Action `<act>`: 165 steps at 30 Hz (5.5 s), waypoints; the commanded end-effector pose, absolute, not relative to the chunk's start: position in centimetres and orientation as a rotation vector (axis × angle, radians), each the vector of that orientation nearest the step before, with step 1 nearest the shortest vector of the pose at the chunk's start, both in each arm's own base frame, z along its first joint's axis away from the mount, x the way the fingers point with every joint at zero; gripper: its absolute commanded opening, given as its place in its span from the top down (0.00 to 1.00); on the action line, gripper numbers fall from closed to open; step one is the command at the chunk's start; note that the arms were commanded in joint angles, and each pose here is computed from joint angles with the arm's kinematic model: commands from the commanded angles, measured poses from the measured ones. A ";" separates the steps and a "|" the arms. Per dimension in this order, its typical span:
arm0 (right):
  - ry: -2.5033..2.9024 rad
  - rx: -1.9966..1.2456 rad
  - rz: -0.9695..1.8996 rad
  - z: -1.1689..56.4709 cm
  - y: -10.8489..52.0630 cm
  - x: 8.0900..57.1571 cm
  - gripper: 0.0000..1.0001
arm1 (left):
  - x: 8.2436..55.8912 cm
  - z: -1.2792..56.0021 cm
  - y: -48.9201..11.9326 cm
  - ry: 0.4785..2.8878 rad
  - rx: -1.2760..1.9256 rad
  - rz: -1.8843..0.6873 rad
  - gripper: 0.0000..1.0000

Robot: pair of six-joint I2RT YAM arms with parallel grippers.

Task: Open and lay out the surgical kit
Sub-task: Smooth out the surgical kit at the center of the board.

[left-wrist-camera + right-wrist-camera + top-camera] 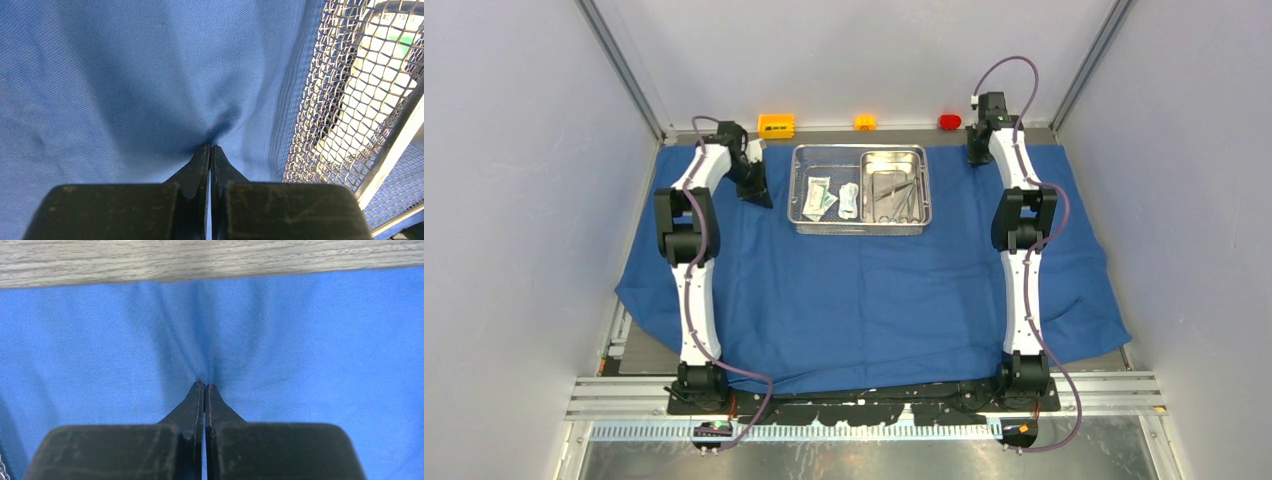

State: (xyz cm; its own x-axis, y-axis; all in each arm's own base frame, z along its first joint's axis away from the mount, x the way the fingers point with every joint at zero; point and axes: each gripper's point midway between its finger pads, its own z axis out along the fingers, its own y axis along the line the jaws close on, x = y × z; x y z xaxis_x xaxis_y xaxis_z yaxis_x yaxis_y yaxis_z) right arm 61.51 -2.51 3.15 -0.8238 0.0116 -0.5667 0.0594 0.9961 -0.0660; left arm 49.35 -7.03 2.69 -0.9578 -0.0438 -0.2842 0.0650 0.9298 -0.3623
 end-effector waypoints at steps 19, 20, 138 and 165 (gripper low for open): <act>2.262 0.075 -0.175 7.4 -3.7 67.5 1.00 | 54.5 1.1 -0.7 2.704 -0.219 -0.341 1.00; 2.249 0.068 -0.182 7.6 -3.6 67.7 1.00 | 54.5 1.0 -0.8 2.705 -0.222 -0.343 1.00; 2.912 -0.219 -0.234 0.8 -12.2 28.3 0.34 | 26.9 1.1 16.5 2.927 0.157 0.409 0.29; 2.210 0.284 -0.014 10.4 -9.4 65.5 0.34 | 38.0 12.5 12.7 2.499 -0.171 -0.016 0.25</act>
State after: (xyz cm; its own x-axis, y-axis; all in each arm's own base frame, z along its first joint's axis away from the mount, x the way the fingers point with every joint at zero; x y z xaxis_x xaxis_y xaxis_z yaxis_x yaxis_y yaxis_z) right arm 62.42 -10.77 8.86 -0.6389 0.2211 -0.7368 0.1897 0.9735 0.1276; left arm 36.99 13.11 10.76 -0.8306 -0.0928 -0.5491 -0.1069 0.9943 -0.0065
